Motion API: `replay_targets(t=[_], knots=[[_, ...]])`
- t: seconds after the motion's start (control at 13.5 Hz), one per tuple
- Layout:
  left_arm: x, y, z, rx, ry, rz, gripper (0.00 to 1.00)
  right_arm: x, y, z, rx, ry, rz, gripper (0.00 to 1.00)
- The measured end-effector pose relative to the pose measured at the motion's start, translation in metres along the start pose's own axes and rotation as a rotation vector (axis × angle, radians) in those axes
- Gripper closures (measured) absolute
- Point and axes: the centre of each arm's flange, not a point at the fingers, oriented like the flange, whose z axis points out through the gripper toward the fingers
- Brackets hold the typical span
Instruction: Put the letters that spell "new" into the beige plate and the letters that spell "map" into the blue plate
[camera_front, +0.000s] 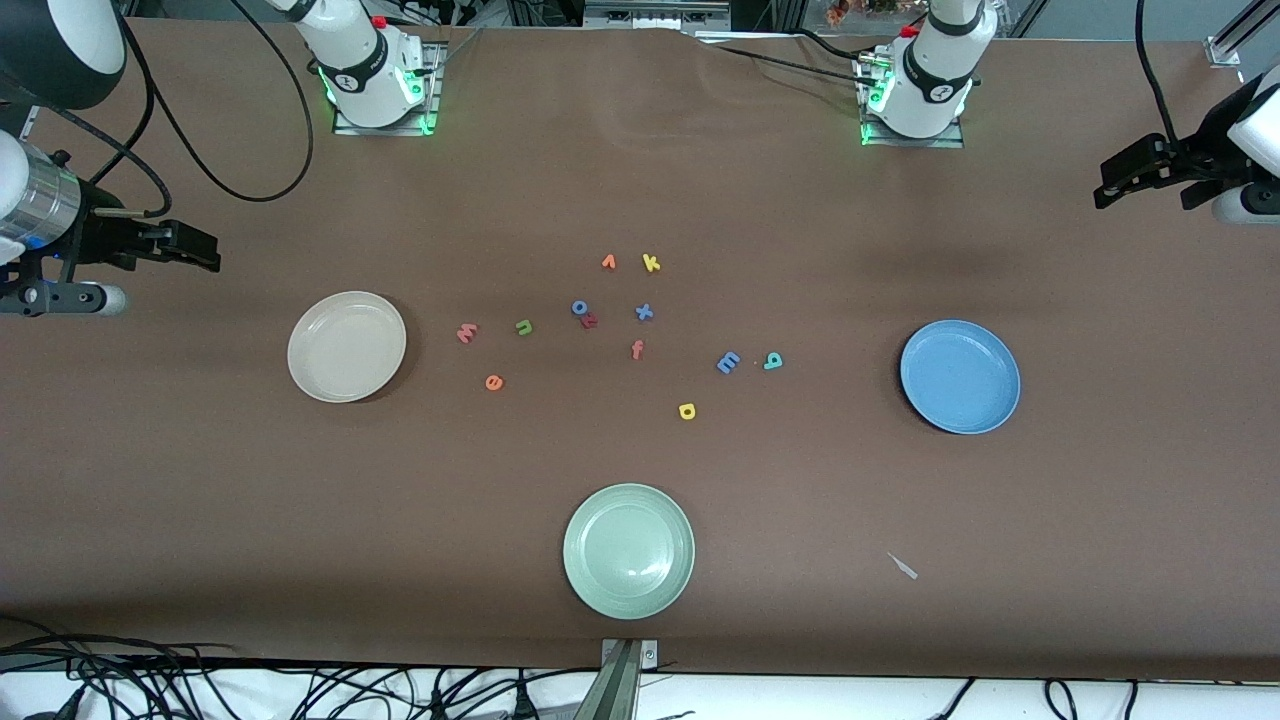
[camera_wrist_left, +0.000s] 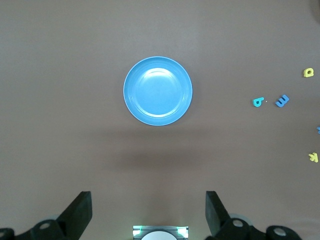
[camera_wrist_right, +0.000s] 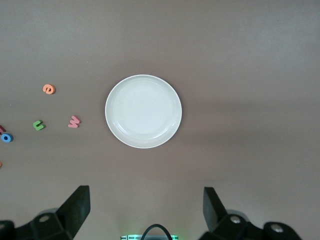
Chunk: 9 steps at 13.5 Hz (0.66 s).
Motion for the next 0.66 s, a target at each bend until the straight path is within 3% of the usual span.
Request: replay_targets(t=[0.66], knots=[[0.0000,0.0007,-0.0002,0.000,0.000,0.001,0.00,0.0000,0.0008,0.0022,0.000,-0.007,0.001,0.00]])
